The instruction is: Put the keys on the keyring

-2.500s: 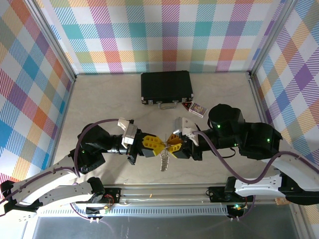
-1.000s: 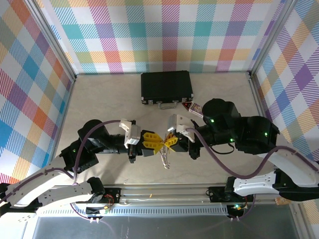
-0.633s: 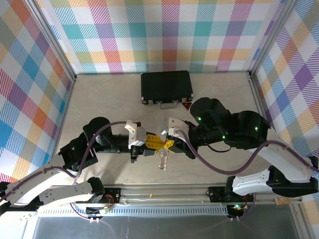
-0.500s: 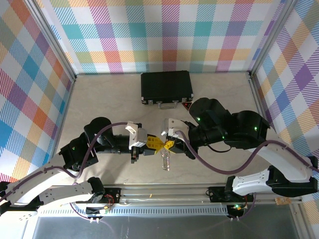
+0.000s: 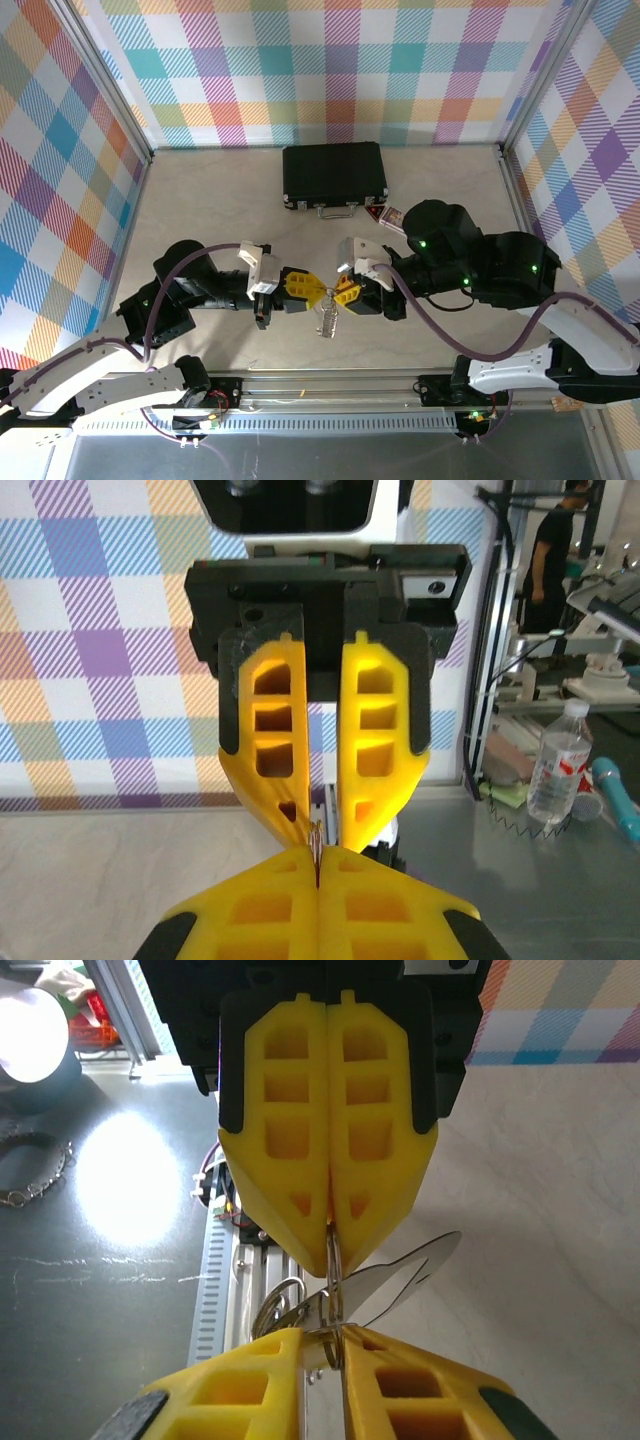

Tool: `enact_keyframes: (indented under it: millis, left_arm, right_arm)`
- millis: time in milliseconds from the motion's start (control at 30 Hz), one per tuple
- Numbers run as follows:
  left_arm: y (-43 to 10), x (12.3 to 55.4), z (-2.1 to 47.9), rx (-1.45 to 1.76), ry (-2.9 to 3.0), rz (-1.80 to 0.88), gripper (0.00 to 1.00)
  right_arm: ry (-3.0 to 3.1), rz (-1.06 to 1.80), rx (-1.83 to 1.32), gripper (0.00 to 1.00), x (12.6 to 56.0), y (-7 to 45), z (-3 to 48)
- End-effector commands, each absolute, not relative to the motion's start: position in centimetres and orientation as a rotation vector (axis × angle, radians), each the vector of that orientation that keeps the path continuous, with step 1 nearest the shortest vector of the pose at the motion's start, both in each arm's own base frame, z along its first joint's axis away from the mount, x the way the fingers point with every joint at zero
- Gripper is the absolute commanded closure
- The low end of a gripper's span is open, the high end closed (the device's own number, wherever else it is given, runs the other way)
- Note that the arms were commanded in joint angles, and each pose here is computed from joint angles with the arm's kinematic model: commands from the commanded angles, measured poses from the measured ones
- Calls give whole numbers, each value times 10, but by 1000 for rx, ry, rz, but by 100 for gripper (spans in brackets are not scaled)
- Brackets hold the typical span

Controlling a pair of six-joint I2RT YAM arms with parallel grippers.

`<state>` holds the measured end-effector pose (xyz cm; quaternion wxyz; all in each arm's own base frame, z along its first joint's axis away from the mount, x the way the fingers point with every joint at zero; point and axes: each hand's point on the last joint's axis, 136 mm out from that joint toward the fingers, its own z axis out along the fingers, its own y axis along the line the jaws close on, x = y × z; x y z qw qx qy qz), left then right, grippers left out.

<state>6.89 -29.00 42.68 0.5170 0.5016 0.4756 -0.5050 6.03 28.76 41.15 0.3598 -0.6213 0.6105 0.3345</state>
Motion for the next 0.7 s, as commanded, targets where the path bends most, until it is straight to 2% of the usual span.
enact_keyframes:
  millis: [0,233,467,667]
  left_arm:
    - [-285,56,454,1158,1018,-1297,100]
    - [-285,53,456,1141,991,-1339,100]
    - [-286,51,459,1128,962,-1381,100]
    - [-285,50,461,1121,951,-1390,100]
  right_arm:
    - [1526,931,-1574,89,54,292,423]
    - [1537,933,-1580,98,55,295,418]
    - [1540,930,-1580,97,56,296,416]
    - [1519,950,-1557,92,53,291,424]
